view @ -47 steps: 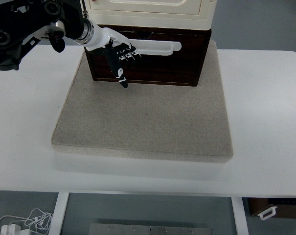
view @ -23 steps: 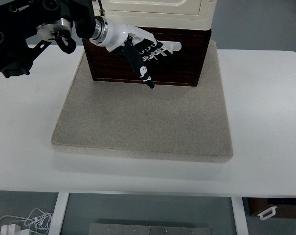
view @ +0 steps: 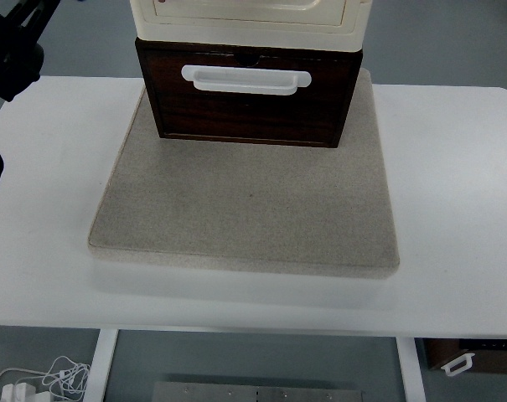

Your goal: Close drawer under combined cabinet

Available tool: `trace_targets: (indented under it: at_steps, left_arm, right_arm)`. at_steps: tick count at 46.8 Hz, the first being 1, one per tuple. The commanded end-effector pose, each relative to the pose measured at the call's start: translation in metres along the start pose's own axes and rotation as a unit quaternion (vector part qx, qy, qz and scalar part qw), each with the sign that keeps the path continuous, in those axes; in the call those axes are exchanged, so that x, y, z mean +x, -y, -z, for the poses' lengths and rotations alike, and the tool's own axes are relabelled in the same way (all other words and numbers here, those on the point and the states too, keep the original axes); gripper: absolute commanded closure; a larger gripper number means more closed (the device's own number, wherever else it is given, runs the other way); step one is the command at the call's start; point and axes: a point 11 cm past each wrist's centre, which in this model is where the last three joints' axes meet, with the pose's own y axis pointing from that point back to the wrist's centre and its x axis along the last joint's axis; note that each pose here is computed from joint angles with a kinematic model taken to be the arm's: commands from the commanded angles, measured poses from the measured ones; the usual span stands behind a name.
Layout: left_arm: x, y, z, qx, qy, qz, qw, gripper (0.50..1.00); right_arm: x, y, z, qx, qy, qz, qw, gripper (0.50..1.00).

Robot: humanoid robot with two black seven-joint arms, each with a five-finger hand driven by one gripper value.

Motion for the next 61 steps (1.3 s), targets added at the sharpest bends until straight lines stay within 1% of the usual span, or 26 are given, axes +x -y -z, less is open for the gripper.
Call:
trace_targets:
  at_steps: [1, 6, 12, 18, 22, 26, 29, 32, 35, 39, 45, 54, 59, 61]
  left_arm:
    - [0.018, -0.014, -0.030, -0.068, -0.011, -0.028, 0.997, 0.504]
    - [0.038, -0.031, -0.063, -0.140, -0.019, -0.060, 0.988, 0.504]
    - [0.064, -0.059, -0.081, -0.200, -0.037, -0.101, 0.974, 0.504]
    - [0.091, -0.089, -0.089, -0.236, -0.063, -0.146, 0.959, 0.504]
    - [0.106, -0.106, -0.093, -0.255, -0.070, -0.174, 0.949, 0.504]
    - [0.121, -0.128, -0.101, -0.274, -0.064, -0.207, 0.937, 0.504]
    - [0.137, -0.143, -0.100, -0.281, -0.073, -0.254, 0.922, 0.504]
    - [0.152, -0.157, -0.090, -0.277, -0.090, -0.300, 0.909, 0.504]
    - [0.161, -0.166, -0.079, -0.271, -0.103, -0.331, 0.898, 0.504]
    - [0.174, -0.184, -0.065, -0.268, -0.117, -0.379, 0.878, 0.504]
    - [0.189, -0.204, -0.039, -0.240, -0.140, -0.451, 0.848, 0.504]
    - [0.202, -0.235, 0.021, -0.188, -0.174, -0.539, 0.803, 0.504]
    - [0.202, -0.246, 0.058, -0.160, -0.191, -0.567, 0.786, 0.504]
    - [0.200, -0.246, 0.074, -0.149, -0.201, -0.574, 0.780, 0.501]
  right_arm:
    - [0.000, 0.000, 0.000, 0.000, 0.000, 0.000, 1.000, 0.548]
    - [-0.001, 0.000, 0.000, 0.000, 0.001, 0.001, 1.000, 0.548]
    - [-0.001, 0.000, 0.000, 0.000, 0.000, 0.001, 1.000, 0.548]
    - [-0.001, 0.000, 0.000, 0.000, 0.000, 0.001, 1.000, 0.548]
    - [0.000, 0.000, 0.000, 0.000, 0.000, 0.000, 1.000, 0.548]
    - [0.000, 0.000, 0.000, 0.000, 0.000, 0.000, 1.000, 0.548]
    - [-0.001, 0.000, 0.000, 0.000, 0.000, 0.001, 1.000, 0.548]
    - [-0.001, 0.000, 0.000, 0.000, 0.000, 0.001, 1.000, 0.548]
    - [0.000, 0.000, 0.000, 0.000, 0.000, 0.000, 1.000, 0.548]
    - [-0.001, 0.000, 0.000, 0.000, 0.000, 0.001, 1.000, 0.548]
    - [0.000, 0.000, 0.000, 0.000, 0.000, 0.000, 1.000, 0.548]
    - [0.000, 0.000, 0.000, 0.000, 0.000, 0.000, 1.000, 0.548]
    - [0.000, 0.000, 0.000, 0.000, 0.001, 0.000, 1.000, 0.548]
    - [0.000, 0.000, 0.000, 0.000, 0.000, 0.000, 1.000, 0.548]
